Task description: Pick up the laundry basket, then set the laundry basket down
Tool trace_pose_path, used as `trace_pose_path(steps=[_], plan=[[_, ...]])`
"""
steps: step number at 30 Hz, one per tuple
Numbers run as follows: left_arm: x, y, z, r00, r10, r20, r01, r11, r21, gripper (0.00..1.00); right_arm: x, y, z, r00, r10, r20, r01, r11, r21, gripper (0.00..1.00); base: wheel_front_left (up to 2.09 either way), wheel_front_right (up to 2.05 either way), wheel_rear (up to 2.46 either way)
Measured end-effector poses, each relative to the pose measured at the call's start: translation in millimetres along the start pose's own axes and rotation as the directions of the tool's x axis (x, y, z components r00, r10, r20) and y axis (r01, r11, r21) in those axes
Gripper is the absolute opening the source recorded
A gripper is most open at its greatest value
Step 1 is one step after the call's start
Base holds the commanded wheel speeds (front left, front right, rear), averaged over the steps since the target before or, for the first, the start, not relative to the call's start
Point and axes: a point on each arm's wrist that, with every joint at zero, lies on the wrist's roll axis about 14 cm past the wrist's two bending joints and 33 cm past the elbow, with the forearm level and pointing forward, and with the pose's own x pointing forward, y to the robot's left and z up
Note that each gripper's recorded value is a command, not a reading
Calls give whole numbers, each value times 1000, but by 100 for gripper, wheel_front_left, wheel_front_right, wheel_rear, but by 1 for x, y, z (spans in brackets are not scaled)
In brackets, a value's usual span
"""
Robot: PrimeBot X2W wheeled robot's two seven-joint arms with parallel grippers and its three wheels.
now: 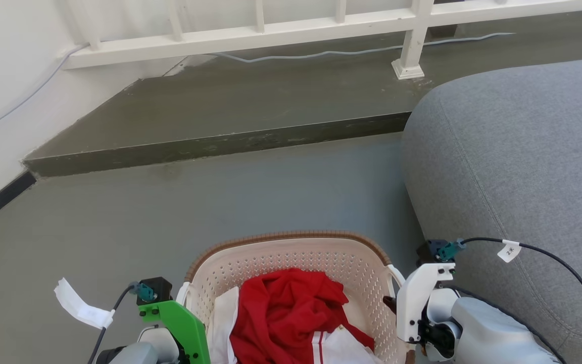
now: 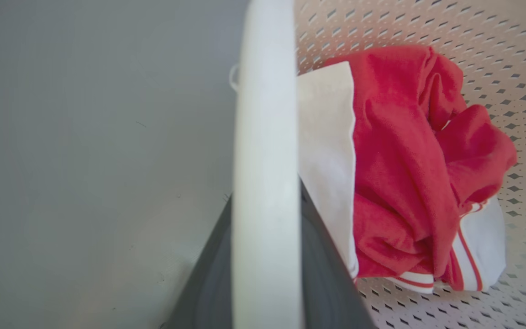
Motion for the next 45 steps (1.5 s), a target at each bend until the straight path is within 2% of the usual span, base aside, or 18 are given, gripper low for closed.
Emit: trace_pose_path(steps=[31,45], plan=[[4,0,-4,1000,-5,-8,4,1000,-5,0,3,-2,-1,1000,-2,-12,2,1000,4,0,0,0,0],[24,6,17,1000,-7,6,7,1000,-8,0,20,-11,19,1000,-8,-1,8,1000,5,0,0,0,0]])
